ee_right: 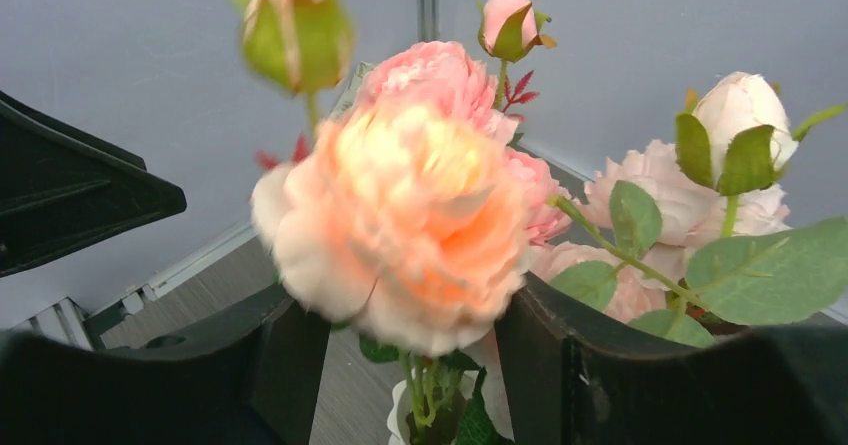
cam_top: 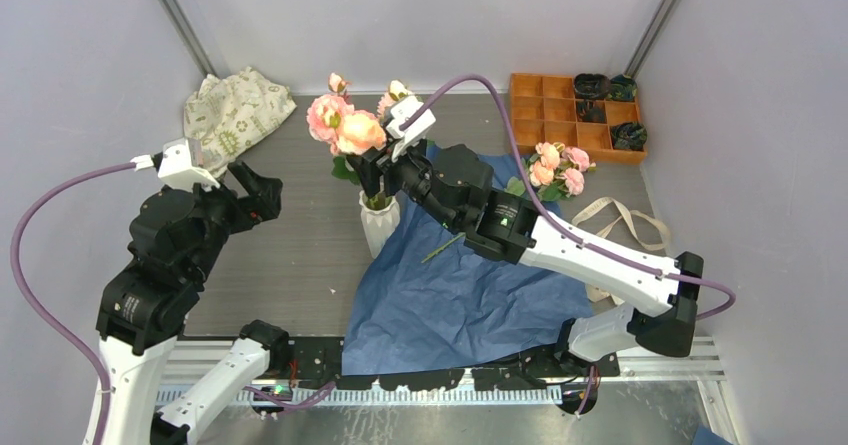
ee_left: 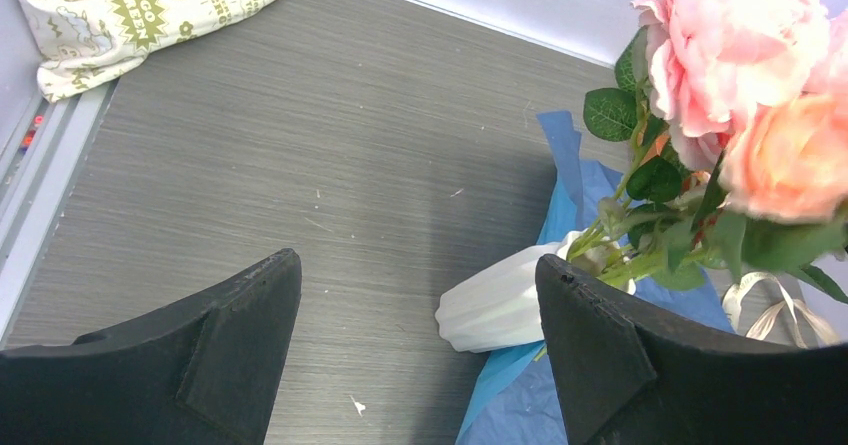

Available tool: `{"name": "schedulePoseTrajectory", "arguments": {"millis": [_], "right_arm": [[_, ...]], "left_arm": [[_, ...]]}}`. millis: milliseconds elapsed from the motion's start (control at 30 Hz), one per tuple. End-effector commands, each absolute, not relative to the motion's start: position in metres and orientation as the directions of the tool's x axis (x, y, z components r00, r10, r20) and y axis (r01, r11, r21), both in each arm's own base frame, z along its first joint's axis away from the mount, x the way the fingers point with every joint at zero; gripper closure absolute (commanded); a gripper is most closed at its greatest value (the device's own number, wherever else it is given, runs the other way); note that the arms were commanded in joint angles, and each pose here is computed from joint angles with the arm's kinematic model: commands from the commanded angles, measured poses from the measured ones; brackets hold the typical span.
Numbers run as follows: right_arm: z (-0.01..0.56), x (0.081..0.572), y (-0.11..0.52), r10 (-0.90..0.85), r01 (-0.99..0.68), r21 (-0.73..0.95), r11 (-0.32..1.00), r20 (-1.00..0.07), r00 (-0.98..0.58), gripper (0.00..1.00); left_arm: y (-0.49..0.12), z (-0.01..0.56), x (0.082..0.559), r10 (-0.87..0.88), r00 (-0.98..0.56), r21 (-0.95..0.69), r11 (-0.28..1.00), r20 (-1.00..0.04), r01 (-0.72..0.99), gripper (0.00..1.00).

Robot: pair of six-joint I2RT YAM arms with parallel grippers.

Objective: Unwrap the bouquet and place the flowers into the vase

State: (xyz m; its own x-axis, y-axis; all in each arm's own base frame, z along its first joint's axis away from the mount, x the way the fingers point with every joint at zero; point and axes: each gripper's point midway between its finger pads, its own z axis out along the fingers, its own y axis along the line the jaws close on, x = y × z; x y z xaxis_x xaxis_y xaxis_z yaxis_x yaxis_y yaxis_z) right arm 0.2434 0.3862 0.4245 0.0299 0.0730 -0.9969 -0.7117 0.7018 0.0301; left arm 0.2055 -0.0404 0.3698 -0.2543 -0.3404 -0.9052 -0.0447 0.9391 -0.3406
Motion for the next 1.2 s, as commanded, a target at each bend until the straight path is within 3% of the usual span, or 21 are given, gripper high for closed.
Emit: {"name": "schedulePoseTrajectory", "arguments": {"millis": [0, 600, 933, 1167], "right_arm": [[0.459, 0.236, 0.368, 0.164, -0.701, 0.081, 0.708, -0.985, 0.052, 0.37], [0.433, 0.206, 0.290, 0.273, -0.627, 0.276, 0.729, -0.956, -0.104, 0.30], [0.385, 0.229, 0.189, 0.342, -0.174, 0.359, 0.917, -0.932, -0.121, 0.27], [0.365, 0.227, 0.139, 0.411, 0.064, 0.407, 0.911, -0.907, -0.085, 0.28]], "left_arm": [[-0.040, 0.385, 0.204, -0.361, -0.206, -0.364, 0.931, -0.909, -0.024, 0.13], [-0.043, 0.385, 0.203, -0.371, -0.206, -0.377, 0.926, -0.906, -0.010, 0.13], [-0.054, 0.406, 0.196, -0.365, -0.184, -0.385, 0.919, -0.912, 0.086, 0.13], [-0.073, 0.460, 0.164, -0.306, -0.134, -0.333, 0.891, -0.942, 0.309, 0.15]]}}
